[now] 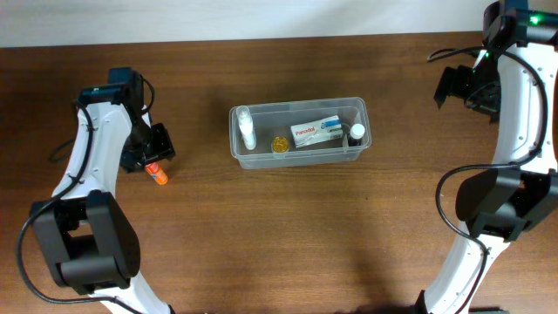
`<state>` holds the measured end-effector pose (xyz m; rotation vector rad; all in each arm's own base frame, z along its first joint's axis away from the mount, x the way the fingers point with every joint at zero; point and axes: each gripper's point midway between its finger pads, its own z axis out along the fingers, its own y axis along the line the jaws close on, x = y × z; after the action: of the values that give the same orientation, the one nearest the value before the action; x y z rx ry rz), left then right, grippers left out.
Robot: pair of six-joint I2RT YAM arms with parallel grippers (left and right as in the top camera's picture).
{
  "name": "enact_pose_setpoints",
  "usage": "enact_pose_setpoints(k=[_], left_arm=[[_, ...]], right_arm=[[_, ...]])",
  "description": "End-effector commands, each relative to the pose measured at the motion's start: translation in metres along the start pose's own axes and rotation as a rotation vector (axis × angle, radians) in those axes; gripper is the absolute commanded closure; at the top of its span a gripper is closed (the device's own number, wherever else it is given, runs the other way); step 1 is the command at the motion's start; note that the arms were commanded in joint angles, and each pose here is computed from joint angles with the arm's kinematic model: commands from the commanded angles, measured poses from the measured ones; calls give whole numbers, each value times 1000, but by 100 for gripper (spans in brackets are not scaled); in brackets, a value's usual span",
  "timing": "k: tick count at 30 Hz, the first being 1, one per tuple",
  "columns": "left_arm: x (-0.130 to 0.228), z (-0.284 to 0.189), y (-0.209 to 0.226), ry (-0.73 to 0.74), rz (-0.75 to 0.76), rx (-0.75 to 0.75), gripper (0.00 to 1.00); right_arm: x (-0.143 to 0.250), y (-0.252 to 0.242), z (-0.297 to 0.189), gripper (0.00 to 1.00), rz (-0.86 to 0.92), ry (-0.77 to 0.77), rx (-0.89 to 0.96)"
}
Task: Pack container
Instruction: 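Lower the left gripper onto the orange tube and grasp it, then lift the orange tube and carry it over the container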
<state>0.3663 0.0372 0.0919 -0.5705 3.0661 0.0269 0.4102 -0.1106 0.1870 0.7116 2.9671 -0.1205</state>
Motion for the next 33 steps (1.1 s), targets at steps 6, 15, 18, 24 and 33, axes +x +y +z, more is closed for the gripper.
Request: enact_pose_setpoints(k=[6,15,18,24,33], left_arm=[[-1,-10,3,-31,-4,-2,50],[-1,-10,3,-31,-4,-2,58],[-1,-10,3,-31,-4,-2,59],[-1,-10,3,-31,-4,-2,67],[-3,-11,2,-36,-4,-1,72]], right_arm=[[-1,-4,-1,2,14,-6,11],[-1,-4,-1,2,14,-6,11],[-1,-4,-1,2,14,-6,11],[-1,-4,-1,2,14,-6,11],[-1,-4,-1,2,14,-6,11]])
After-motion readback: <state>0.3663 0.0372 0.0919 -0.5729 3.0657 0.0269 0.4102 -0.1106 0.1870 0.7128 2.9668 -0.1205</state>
